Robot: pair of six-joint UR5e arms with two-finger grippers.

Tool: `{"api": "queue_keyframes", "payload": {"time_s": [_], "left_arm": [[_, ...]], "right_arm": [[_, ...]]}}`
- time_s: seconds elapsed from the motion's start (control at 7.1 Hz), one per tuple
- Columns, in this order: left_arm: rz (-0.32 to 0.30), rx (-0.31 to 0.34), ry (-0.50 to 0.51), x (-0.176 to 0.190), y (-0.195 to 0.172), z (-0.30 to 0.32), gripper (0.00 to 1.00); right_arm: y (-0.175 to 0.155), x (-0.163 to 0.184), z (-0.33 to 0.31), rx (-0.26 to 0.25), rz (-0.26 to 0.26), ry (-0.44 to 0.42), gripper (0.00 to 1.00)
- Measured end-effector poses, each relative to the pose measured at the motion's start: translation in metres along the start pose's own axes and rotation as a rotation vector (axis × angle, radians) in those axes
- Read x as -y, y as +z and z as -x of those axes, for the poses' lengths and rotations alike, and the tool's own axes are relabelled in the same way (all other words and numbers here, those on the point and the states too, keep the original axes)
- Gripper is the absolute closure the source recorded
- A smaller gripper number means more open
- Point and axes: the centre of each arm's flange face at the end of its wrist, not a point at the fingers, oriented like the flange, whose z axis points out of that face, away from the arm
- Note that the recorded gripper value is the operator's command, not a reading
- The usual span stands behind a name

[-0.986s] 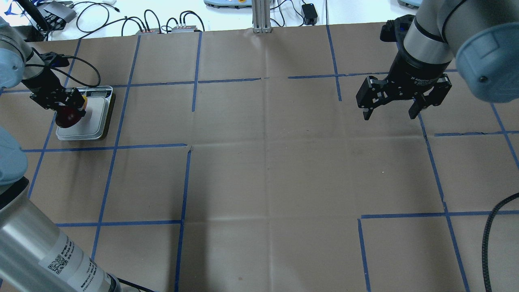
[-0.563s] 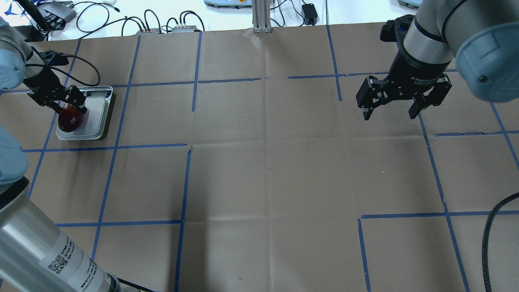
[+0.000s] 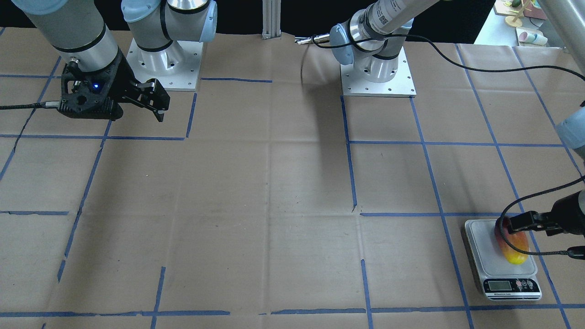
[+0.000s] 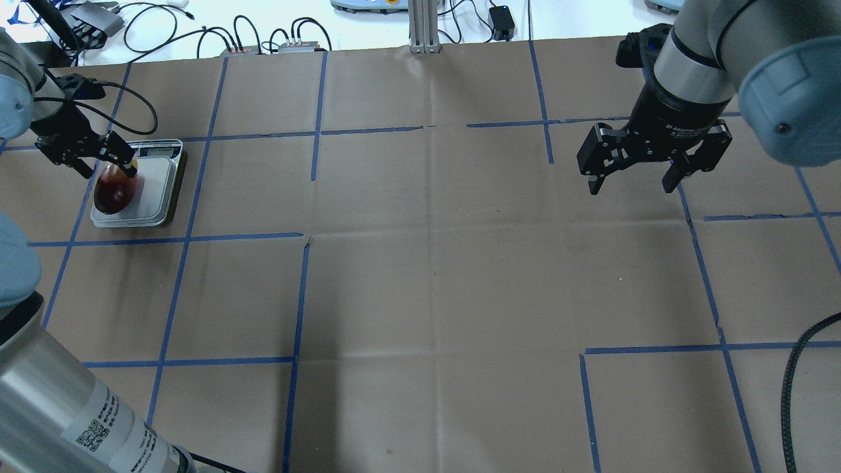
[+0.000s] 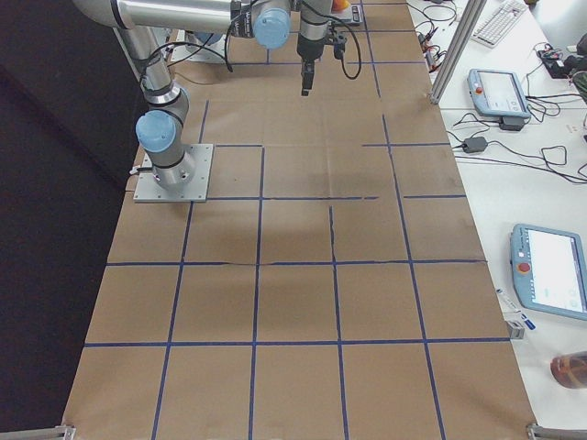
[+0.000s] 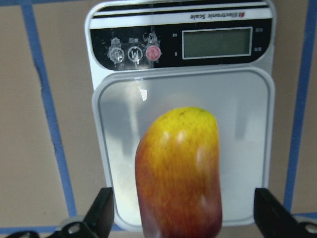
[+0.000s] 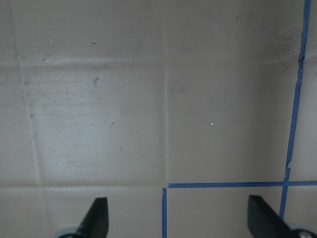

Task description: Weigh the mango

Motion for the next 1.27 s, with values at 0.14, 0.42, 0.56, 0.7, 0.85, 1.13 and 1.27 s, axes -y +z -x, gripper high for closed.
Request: {"api": "queue_keyframes", "payload": {"time_s": [0.14,0.42,0.56,0.7,0.85,1.13,1.27], "left_arm": [[-0.028,0.014,-0.023,-0.017,-0.031,-0.036,0.01],[-0.071,0.029,-0.098,-0.063,-0.092,-0.147,0.00],[-0.066,0.020,-0.145,-0.093,-0.113,-0.209,0.00],[-0.067,0.016,-0.164,-0.121,-0.129,-0.263,0.00],[-0.078,0.017,-0.142,-0.141,-0.140,-0.305,0.00],[-0.090,0.029,-0.104,-0.157,-0.148,-0.333,0.00],[-0.092,0.032,-0.099,-0.159,-0.149,-0.336,0.00]], "right_arm": [[0.000,0.000,0.000,0.000,0.000,0.000,0.00],[0.000,0.000,0.000,0.000,0.000,0.000,0.00],[0.000,0.000,0.000,0.000,0.000,0.000,0.00],[0.000,0.000,0.000,0.000,0.000,0.000,0.00],[0.000,0.000,0.000,0.000,0.000,0.000,0.00],[0.000,0.000,0.000,0.000,0.000,0.000,0.00],[0.000,0.000,0.000,0.000,0.000,0.000,0.00]]}}
